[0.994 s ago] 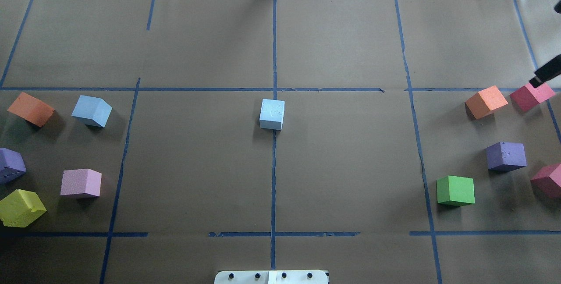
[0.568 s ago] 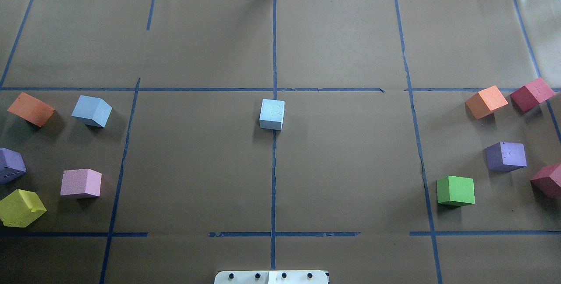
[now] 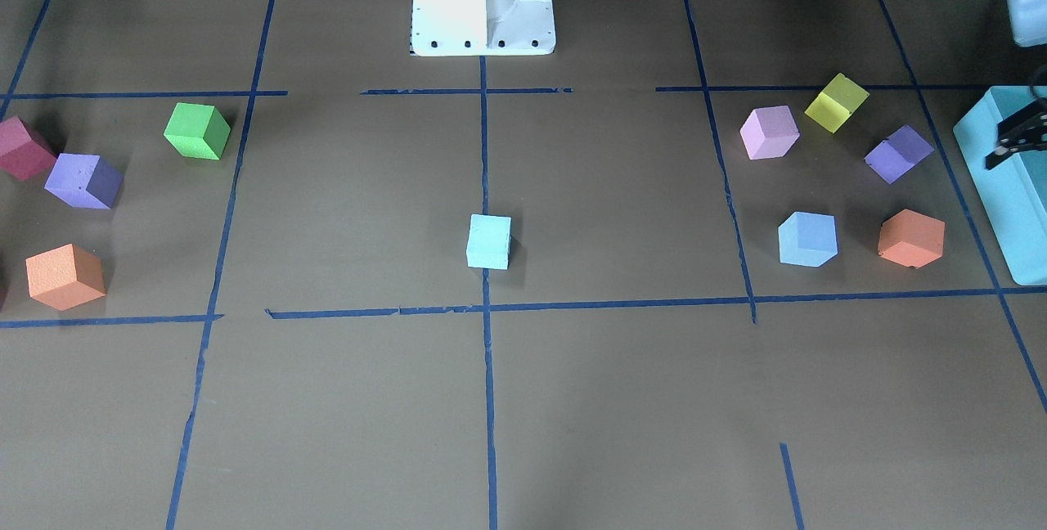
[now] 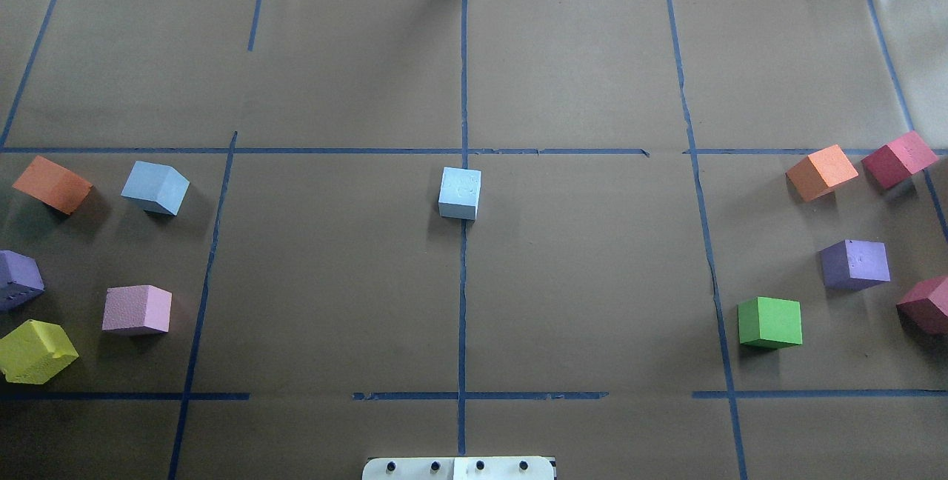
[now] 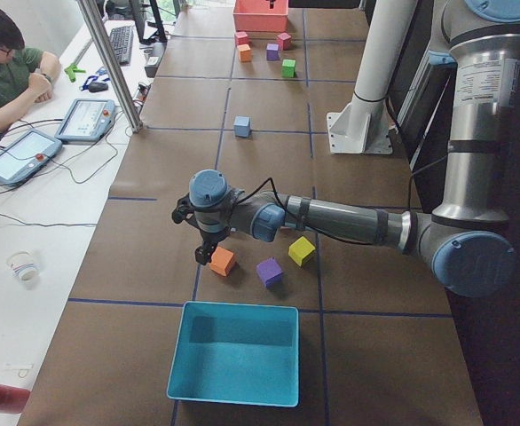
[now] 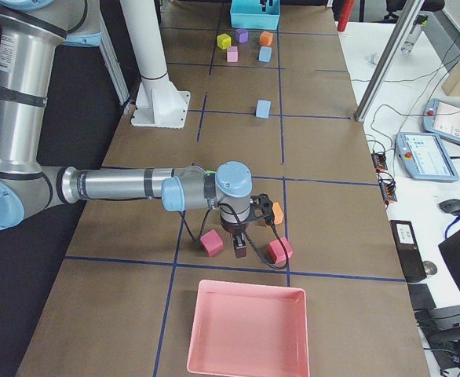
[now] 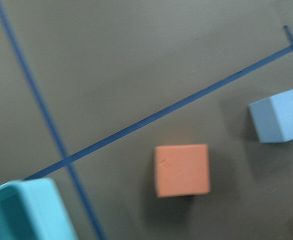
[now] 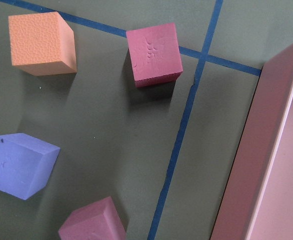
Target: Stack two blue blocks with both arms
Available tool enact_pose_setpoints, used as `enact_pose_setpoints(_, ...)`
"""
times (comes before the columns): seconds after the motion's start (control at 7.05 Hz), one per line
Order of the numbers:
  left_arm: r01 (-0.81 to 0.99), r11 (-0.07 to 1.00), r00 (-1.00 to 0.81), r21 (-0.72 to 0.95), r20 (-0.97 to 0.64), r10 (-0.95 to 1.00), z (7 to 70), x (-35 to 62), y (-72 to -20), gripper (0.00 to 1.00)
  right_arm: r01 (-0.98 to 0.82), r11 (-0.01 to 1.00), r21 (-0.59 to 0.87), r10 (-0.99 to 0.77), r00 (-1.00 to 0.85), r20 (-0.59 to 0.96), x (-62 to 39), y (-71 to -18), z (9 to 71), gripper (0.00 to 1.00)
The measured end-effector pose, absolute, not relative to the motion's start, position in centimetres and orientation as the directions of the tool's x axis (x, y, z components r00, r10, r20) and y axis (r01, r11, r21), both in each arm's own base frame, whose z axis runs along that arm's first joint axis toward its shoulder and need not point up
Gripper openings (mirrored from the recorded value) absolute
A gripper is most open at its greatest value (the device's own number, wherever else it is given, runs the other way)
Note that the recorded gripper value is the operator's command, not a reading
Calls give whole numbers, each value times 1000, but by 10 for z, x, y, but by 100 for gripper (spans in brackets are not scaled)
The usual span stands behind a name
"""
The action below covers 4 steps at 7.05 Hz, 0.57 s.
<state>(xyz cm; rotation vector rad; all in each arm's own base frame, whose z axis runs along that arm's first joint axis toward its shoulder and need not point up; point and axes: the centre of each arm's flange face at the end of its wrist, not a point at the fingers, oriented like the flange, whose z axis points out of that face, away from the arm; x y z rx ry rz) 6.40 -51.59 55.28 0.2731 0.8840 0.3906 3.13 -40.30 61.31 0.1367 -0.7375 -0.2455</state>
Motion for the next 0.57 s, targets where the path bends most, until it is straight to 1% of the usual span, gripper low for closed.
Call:
enact_pose_setpoints(0.28,-201,921,562,333,-731,387,510,146,-531,100,171,963,210,-268,713,648,31,-403,613,100)
enact_pose_setpoints(0.57,-166,942,615,290,-717,329,492,233,-523,100,171,963,209,-267,712,649,31,-404,614,100)
